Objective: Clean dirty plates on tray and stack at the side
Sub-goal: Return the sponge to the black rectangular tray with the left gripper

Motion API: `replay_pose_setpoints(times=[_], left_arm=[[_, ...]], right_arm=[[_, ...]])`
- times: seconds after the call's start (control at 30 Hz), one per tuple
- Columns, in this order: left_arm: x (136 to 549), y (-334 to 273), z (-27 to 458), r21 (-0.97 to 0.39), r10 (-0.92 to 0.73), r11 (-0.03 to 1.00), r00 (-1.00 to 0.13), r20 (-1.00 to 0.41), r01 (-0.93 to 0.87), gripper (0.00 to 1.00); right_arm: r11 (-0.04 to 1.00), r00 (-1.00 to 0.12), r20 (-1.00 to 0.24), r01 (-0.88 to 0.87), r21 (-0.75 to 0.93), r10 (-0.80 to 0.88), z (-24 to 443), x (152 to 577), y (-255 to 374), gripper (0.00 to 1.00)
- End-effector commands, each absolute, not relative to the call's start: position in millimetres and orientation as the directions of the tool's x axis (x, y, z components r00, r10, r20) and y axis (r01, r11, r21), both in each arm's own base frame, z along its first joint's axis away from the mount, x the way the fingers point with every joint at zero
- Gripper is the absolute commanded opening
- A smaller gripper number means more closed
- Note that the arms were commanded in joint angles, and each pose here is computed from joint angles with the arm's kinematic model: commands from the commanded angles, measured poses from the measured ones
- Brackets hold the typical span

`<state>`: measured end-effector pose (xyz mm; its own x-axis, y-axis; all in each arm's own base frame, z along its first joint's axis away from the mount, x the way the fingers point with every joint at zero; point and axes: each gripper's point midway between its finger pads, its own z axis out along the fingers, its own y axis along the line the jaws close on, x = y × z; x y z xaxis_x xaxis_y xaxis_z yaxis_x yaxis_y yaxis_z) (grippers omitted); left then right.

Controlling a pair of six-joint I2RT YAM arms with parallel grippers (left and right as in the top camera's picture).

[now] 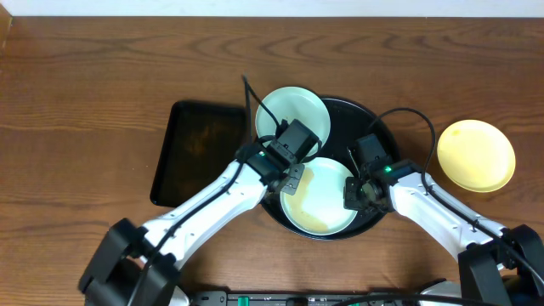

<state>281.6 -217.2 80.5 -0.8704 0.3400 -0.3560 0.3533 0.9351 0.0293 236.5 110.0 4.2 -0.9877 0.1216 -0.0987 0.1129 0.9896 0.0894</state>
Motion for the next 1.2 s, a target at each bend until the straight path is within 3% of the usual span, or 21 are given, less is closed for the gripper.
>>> replay_pose_setpoints(times=[0.0,0.07,0.13,0.27,0.47,0.7,1.17], left_arm=[[291.6,-203.8,93.6,0.051,0.311,0.947,-0.868,-0.386,0.317,0.08],[296.7,-191.1,95.8,0.052,0.28,0.958,-0.88,-0.383,0.282,0.09],[303.8,-175.0,97.2,0.053,0.237,0.971,-0.894,-0.38,0.235,0.08],[317.6,-142.1,96.1,0.02,0.134,0.99,-0.924,-0.359,0.136,0.08],[334.0,-100.2,93.4,-0.102,-0.021,0.995,-0.947,-0.319,0.012,0.08],[343.9,-47.3,75.8,-0.145,-0.184,0.978,-0.948,-0.259,-0.15,0.08],[336.9,-54.8,18.5,-0.206,-0.211,0.96,-0.975,-0.075,-0.192,0.08]], right_arm=[[0.992,-0.988,-0.085,0.129,0.008,0.129,-5.6,228.0,92.1,0.03],[0.992,-0.988,-0.087,0.129,0.009,0.129,-5.5,228.5,92.2,0.17],[0.992,-0.988,-0.088,0.129,0.01,0.13,-5.5,228.7,92.3,0.24],[0.992,-0.987,-0.098,0.129,0.016,0.13,-5.2,231.4,93.5,0.29],[0.991,-0.985,-0.111,0.129,0.025,0.131,-4.9,234.9,95.1,0.11],[0.991,-0.985,-0.114,0.129,0.027,0.131,-4.8,235.7,95.5,0.02],[0.991,-0.984,-0.125,0.13,0.014,0.13,-4.2,237.4,93.2,0.01]])
